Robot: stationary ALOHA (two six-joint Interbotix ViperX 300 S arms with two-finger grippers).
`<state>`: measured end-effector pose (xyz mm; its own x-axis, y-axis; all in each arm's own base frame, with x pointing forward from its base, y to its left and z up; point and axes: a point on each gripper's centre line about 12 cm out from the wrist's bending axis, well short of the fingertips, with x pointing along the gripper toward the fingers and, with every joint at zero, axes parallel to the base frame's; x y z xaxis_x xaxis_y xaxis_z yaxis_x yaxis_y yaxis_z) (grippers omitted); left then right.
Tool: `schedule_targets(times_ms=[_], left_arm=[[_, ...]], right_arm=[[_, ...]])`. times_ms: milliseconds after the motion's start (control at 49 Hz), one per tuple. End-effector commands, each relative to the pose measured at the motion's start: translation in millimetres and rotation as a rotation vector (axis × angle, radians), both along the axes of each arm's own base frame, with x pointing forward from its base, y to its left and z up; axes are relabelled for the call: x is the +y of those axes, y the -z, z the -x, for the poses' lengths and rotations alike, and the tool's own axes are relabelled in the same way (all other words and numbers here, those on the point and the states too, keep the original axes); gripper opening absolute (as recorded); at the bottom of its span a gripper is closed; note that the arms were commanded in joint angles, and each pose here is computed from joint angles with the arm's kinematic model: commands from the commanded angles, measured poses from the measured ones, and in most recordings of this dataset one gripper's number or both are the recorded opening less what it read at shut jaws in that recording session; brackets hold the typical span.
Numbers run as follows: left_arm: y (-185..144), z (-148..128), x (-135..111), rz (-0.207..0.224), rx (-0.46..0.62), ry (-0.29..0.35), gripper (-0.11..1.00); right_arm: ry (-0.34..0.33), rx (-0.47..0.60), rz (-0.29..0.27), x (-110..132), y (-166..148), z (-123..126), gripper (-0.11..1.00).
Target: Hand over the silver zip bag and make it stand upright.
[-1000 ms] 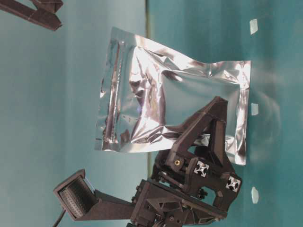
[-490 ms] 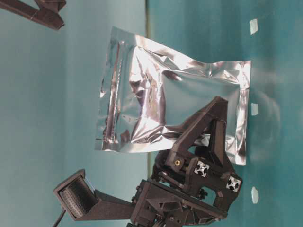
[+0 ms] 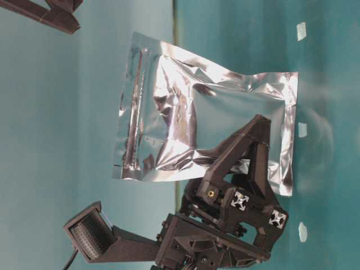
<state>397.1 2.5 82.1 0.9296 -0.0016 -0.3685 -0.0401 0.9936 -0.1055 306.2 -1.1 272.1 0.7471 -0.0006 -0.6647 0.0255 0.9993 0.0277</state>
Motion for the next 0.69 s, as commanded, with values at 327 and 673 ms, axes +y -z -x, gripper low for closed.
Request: schedule_targets(times_ms=[327, 673], left_arm=[[-1.8, -1.0, -7.6, 0.001, -0.005, 0.02, 0.24], [-1.4, -0.5, -7.6, 0.001, -0.003, 0.02, 0.24]], right_arm=[[0.003, -0.031, -0.007, 0.9, -7.9, 0.7, 0.97], [0.003, -0.029, -0.008, 1.0, -7.3, 0.9, 0.97]])
